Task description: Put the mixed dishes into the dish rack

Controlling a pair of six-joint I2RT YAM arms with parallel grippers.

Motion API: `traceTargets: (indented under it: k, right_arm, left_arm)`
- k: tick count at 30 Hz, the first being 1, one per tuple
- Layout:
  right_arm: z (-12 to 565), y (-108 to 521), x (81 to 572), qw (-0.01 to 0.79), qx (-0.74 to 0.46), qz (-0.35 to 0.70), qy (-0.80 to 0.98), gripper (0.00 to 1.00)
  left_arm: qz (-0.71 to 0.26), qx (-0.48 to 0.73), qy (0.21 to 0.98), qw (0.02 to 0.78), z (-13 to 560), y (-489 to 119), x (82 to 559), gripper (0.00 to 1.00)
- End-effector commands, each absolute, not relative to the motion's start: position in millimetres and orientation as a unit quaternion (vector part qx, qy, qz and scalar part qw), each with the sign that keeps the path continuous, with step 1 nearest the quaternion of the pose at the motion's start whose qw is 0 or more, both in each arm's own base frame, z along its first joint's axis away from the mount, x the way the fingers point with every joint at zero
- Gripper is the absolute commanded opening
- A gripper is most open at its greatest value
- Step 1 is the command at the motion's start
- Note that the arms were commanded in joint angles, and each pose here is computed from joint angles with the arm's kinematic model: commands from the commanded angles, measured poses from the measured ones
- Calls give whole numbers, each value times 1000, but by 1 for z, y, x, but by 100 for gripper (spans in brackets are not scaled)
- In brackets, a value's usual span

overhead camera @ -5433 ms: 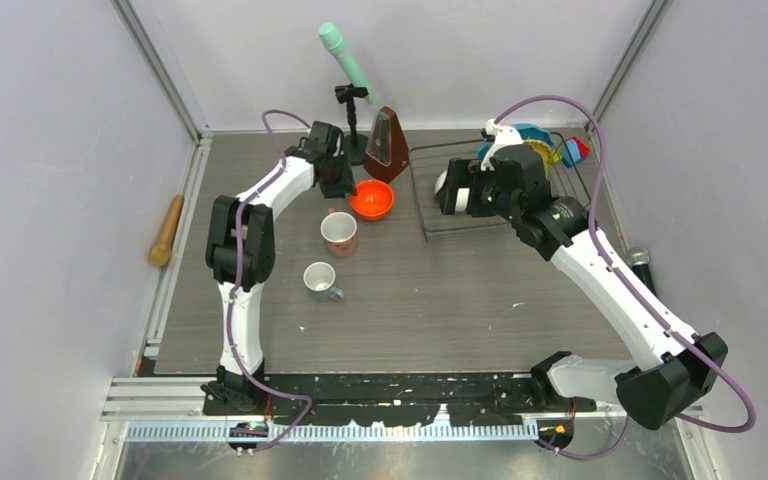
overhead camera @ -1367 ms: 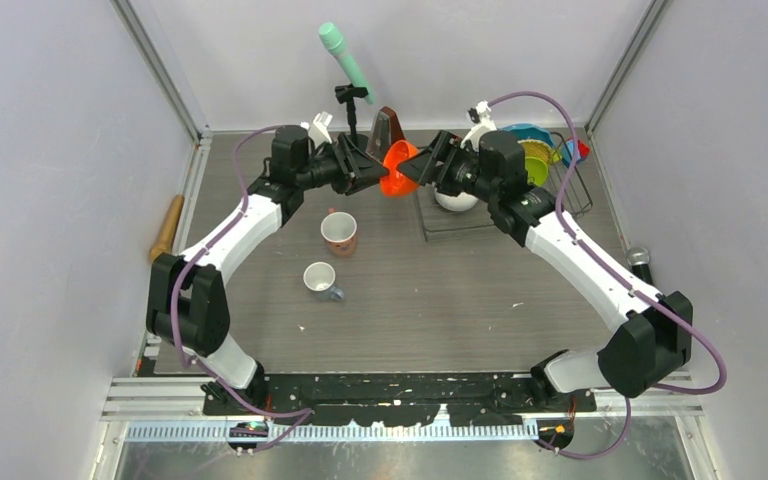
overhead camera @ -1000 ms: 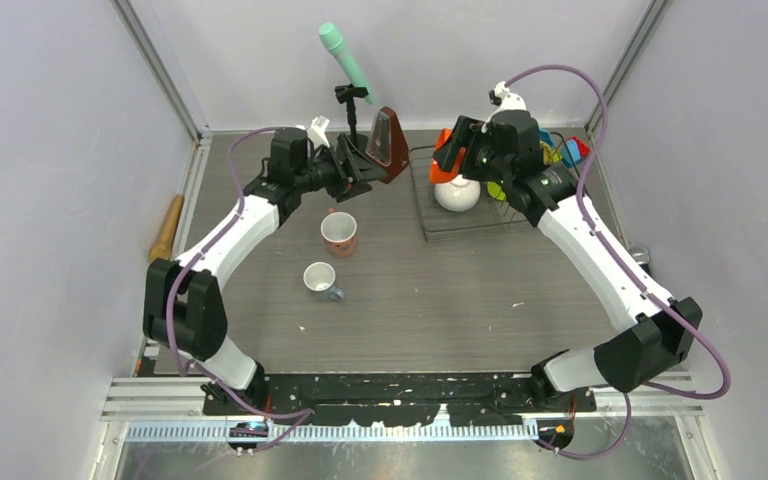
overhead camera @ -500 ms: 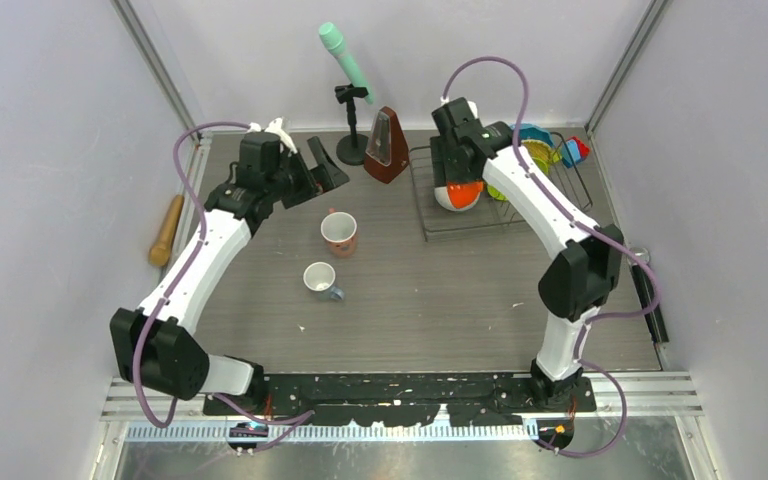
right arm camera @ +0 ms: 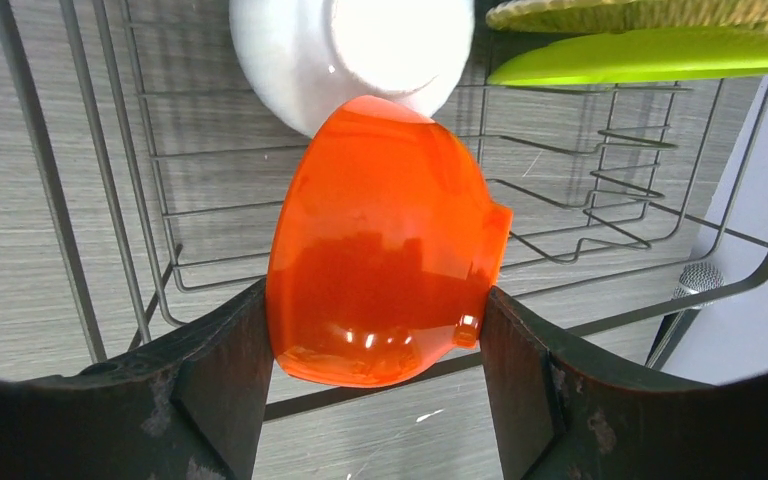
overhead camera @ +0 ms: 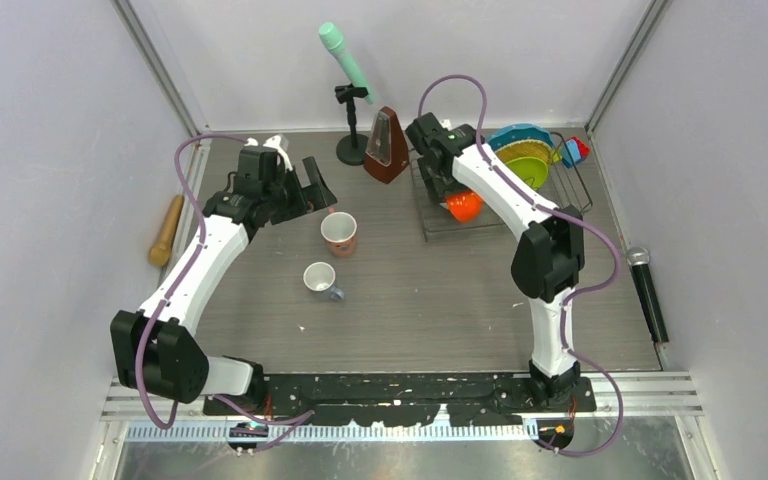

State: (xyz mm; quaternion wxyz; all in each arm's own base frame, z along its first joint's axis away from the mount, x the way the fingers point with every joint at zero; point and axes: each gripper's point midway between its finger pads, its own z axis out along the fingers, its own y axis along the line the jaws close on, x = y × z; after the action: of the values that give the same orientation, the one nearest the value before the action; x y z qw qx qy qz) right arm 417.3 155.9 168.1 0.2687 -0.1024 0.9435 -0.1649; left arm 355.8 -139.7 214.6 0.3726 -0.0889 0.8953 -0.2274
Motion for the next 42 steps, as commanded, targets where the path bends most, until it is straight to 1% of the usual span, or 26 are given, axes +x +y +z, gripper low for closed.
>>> traceTargets:
  k: [1,3,7,9,10,11,12,13,14,15,17,26,32,34,37,42]
  right_arm:
    - [166,153,415,264,-112,-190,939,26]
    - [158,158,414,259,-118,-190,940,28]
    - [140,164,415,247,-128,-199,940,33]
    - [132,164,416,241,-130,-208,939,39]
    - [127,164,416,237,-131,-212,939,43]
    - [124,164,415,235,-129,-212,940,51]
    - [120,165,415,231,-129,-211,941,56]
    - [117,167,414,229,-128,-207,943,68]
    - [114,171,413,226,-129,-194,946,74]
    - [110,173,411,223,-127,-188,948,89]
    - [111,180,408,229,-122,-159,952,98]
    - [127,209,404,247,-116,-57,960,100]
    - [153,230,396,248,-108,54,961,100]
    - [157,230,394,240,-105,69,963,100]
    - [158,224,395,232,-101,60,965,100]
    - [179,219,397,264,-88,73,958,100]
  left_arm:
    - [-225,-74,893,382,220,-137,355,100]
    - [-230,-71,892,382,220,-139,355,100]
    - [-232,-69,893,378,219,-140,354,100]
    - [-233,-69,893,378,219,-140,353,100]
    - [-233,-68,894,377,218,-140,353,100]
    - [-232,-69,894,377,217,-139,353,100]
    - [-232,-68,895,376,217,-140,353,100]
    - [-231,-67,895,376,217,-140,352,100]
    - [-233,-67,895,375,216,-140,352,100]
    - [-233,-67,895,374,216,-140,352,100]
    - [-236,-68,895,372,214,-141,352,100]
    - [-248,-71,901,349,203,-148,353,100]
    - [-246,-71,902,347,202,-147,352,99]
    - [-249,-74,900,349,205,-148,354,99]
    - [-248,-74,902,346,206,-149,356,99]
    - [-240,-76,906,340,198,-147,358,96]
